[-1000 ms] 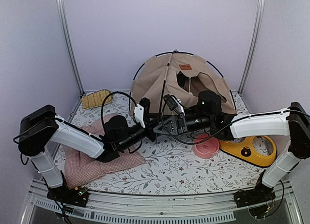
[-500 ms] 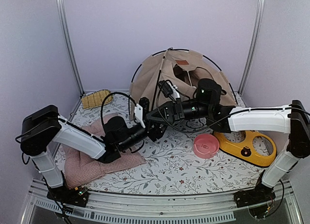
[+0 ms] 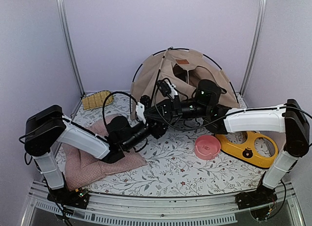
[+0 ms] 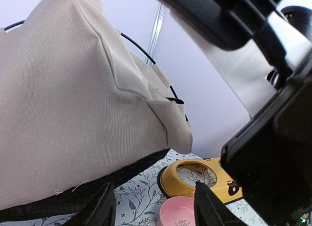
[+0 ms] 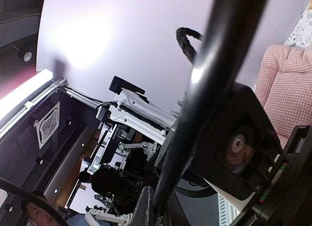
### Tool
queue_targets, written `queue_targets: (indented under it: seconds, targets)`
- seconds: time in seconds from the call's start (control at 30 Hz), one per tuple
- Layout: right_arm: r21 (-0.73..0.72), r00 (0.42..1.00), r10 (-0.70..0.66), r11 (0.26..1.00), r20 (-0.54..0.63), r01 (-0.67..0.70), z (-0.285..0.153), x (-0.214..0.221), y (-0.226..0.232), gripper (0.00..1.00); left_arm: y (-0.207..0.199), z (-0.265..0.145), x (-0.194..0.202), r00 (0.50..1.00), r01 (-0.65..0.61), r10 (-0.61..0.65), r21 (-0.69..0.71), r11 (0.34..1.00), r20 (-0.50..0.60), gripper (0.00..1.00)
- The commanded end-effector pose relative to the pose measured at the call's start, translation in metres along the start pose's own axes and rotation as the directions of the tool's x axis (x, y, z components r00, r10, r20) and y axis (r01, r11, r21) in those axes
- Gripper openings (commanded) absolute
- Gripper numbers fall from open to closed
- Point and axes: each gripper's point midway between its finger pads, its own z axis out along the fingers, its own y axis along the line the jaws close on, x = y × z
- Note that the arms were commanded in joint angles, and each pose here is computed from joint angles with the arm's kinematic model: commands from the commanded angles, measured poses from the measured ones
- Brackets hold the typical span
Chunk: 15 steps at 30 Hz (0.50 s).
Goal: Set up the pet tent
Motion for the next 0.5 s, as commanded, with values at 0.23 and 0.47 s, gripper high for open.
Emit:
queue_targets:
  seconds: [0.23,0.47]
  targets:
    - [-0.112,0.995,0.067,0.992,0.073,-0.058,-0.001,-0.027,0.025,0.0,0.015,-0.006,-0.01,0.996,0.03,-0.026,-0.052,0.998,0.084,0.55]
    - [-0.122,0.991,0.106,0.988,0.085,-0.095,-0.001,-0.035,0.027,0.0,0.015,-0.006,-0.015,0.991,0.034,-0.028,-0.043,0.998,0.131,0.55]
